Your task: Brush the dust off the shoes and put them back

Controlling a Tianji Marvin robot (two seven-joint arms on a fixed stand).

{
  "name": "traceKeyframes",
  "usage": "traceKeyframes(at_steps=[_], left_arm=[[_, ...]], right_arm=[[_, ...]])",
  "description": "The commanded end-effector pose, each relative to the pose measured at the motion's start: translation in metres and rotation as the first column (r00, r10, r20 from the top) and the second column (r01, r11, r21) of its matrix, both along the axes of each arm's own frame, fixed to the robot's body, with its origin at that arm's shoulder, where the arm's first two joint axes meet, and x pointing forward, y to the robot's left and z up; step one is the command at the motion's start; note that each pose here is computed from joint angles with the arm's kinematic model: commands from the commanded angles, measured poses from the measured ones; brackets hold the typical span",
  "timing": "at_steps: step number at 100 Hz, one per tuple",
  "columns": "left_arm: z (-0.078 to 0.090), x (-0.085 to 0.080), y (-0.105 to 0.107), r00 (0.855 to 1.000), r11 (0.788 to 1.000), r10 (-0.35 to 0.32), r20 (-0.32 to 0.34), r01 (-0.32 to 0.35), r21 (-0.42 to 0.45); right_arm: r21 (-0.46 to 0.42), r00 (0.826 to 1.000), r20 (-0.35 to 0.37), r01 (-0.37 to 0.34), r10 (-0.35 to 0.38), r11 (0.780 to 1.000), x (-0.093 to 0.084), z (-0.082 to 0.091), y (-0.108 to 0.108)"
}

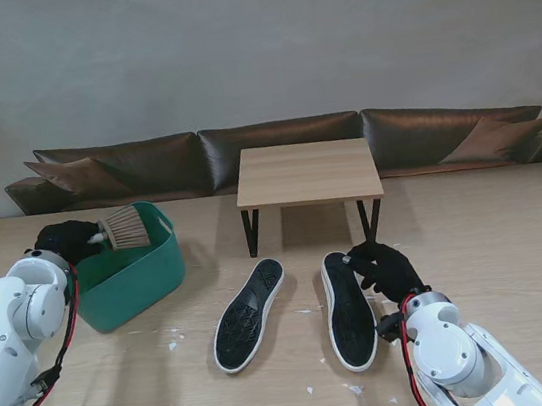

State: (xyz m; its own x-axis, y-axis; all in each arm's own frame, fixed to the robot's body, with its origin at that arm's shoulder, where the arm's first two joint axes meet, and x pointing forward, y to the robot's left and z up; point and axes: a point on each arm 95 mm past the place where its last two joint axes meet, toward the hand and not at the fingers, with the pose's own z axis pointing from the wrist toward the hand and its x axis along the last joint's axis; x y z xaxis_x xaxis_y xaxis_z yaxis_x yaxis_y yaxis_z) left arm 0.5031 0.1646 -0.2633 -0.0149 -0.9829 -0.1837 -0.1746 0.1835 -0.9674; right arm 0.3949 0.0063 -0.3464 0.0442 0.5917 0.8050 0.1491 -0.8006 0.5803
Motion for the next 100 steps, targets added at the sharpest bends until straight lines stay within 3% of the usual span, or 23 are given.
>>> traceKeyframes(at_steps=[1,42,100], left_arm=[[0.003,-0.001,-0.001,1.0,1.0,0.001,-0.014,-0.001,0.005],[0.006,-0.004,-0.001,0.999,0.996,0.001,-0.05,0.004,0.089],[0.01,-0.011,-0.003,0.998,0.993,-0.014,-0.068,0.021,0.112]], right_arm=[[0.008,1.0,-0.011,-0.019,0.019,1.0,-0.002,-0.002,0.004],[0.015,1.0,-0.01,-0.02,0.02,1.0,-0.001,-0.003,0.003],[0.027,0.999,-0.014,-0.033,0.034,0.999,0.0,-0.004,0.004]])
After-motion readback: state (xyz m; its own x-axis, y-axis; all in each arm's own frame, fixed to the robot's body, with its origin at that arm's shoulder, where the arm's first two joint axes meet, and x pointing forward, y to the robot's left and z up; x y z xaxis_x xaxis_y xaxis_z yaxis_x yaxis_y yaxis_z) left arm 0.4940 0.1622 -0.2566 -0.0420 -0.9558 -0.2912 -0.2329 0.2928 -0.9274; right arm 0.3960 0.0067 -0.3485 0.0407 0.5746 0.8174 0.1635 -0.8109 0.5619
